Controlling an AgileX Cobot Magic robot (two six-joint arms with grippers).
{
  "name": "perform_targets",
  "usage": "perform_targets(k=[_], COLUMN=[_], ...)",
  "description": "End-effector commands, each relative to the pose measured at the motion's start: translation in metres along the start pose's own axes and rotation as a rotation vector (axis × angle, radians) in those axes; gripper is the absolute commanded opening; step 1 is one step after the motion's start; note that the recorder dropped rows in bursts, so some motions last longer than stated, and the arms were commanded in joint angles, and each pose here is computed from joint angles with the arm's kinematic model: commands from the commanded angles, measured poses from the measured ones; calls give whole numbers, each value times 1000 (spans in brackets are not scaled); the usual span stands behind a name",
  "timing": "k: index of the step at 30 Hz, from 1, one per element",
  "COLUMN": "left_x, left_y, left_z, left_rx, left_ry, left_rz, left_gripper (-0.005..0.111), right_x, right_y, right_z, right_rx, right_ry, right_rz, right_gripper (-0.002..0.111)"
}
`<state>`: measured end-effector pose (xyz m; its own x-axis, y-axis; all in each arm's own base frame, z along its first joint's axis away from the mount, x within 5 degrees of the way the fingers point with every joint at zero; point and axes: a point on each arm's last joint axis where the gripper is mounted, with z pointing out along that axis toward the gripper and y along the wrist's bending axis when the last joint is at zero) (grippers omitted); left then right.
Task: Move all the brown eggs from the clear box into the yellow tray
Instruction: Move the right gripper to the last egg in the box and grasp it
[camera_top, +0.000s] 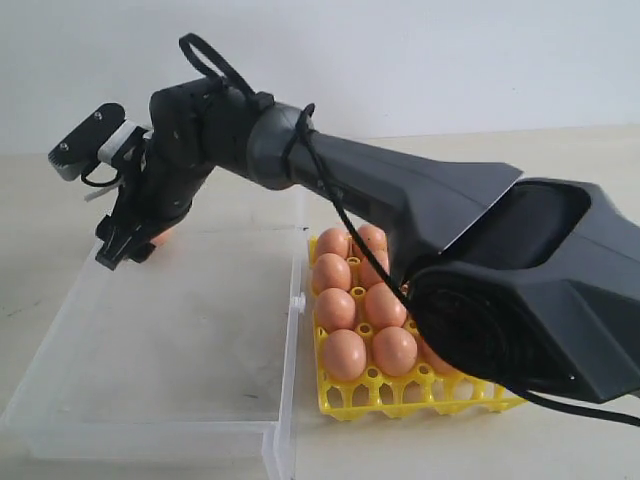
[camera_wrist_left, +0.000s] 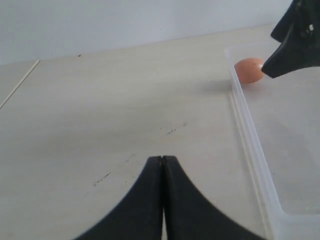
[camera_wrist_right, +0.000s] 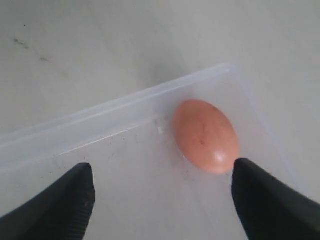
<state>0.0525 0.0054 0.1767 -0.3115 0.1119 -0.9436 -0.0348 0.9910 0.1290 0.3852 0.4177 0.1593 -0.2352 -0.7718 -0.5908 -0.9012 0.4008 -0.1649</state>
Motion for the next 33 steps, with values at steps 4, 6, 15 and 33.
perform_targets(k=[4,6,15,33], left_x=[-2,-2,-2,-2], left_y=[0,0,0,0], left_z=[-1,-1,-1,-1], left_rx=[7,7,7,7], left_ry=[-20,-20,-20,-20], left_rz=[-5,-5,-5,-5], left_gripper=[0,0,0,0], right_x=[4,4,15,28], right_y=[-2,-3,-4,-6], right_z=[25,30,49,66], right_rx=[49,70,116,133], right_ry=[-90,-110,-124,-111], right_rz=[-64,-70,-100,-77], right_gripper=[72,72,72,62])
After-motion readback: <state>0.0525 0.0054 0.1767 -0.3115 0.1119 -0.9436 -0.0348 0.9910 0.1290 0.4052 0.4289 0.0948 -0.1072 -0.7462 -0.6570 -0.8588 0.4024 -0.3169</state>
